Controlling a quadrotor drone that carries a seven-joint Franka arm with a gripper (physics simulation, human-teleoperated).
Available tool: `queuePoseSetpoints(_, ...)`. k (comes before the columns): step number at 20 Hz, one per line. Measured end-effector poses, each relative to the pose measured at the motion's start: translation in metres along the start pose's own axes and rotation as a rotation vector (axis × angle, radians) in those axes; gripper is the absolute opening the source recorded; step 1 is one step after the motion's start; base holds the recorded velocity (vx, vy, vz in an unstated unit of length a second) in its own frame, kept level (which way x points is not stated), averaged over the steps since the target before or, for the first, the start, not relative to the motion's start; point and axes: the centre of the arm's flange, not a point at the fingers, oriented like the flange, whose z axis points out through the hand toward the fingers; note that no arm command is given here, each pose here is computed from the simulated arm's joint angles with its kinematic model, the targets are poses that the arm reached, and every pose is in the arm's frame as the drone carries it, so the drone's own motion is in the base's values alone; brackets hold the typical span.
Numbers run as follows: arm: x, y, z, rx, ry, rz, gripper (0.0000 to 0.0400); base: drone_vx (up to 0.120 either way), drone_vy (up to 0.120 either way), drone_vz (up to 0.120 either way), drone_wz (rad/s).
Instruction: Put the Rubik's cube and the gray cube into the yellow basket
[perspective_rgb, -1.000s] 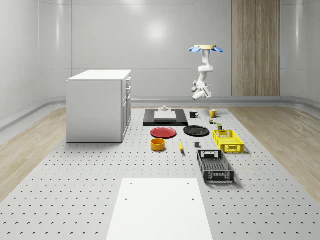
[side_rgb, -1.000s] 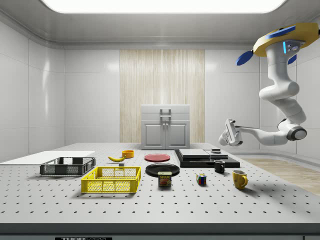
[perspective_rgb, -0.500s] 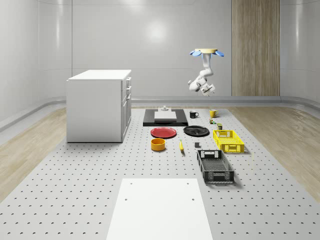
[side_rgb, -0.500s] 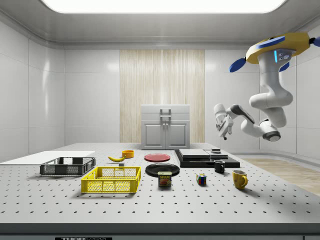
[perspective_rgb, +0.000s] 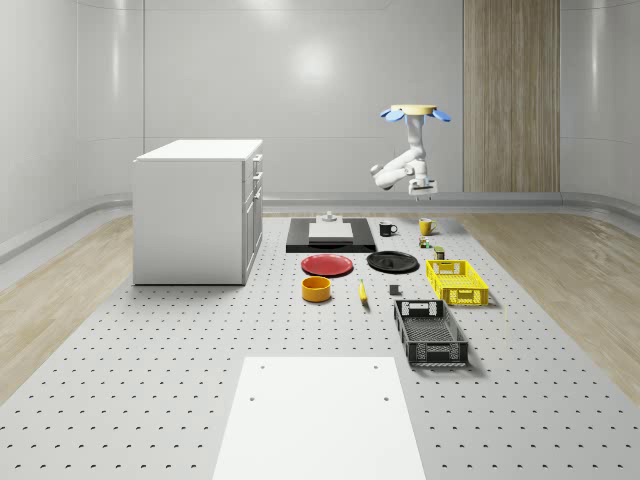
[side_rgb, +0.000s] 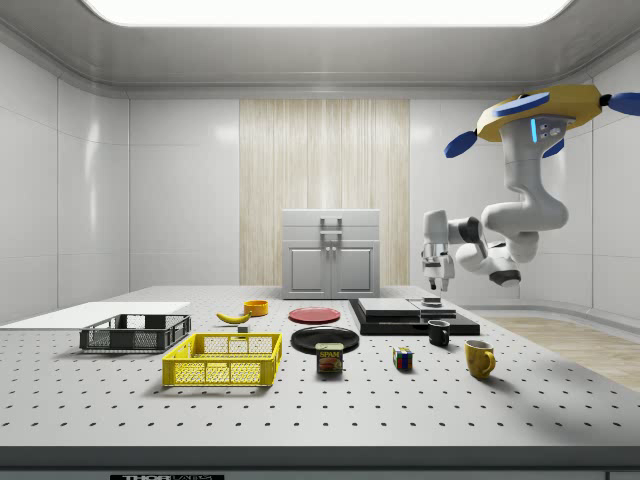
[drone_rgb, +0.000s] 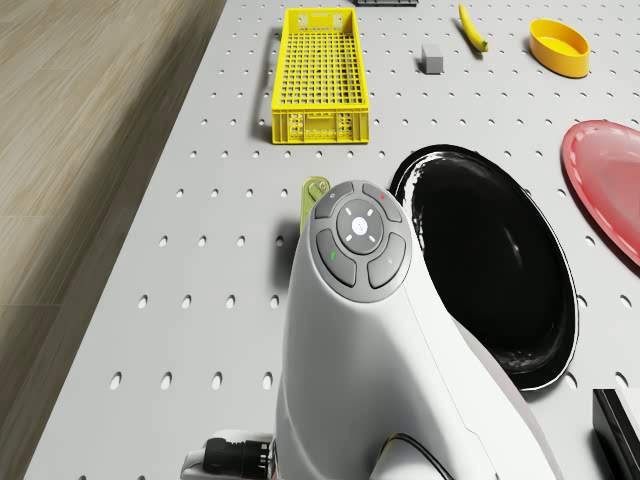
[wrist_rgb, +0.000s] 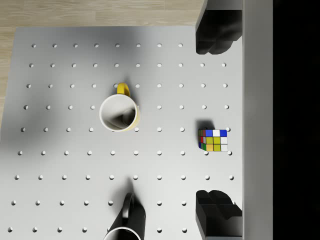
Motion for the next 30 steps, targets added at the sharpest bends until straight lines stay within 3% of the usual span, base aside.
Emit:
queuePoseSetpoints(11,-0.0048,-0.0047,-0.0001,-0.047,0.050,-0.001,0.0400,0.120,0.000,-0.120,0.000)
queuePoseSetpoints(14,-0.0051,-0.0050,0.0000,-0.050,0.053,-0.001,0.0400,0.120,-0.120,-0.120,0.000)
queuePoseSetpoints(24,-0.0055,-0.0054,0.0000,-0.053,0.057,-0.001,0.0400,0.004,-0.004,-0.120,0.000)
queuePoseSetpoints(30,-0.0055,-0.0054,-0.0001,-0.053,0.058,-0.001,0.0400,0.087,0.000,-0.120,0.000)
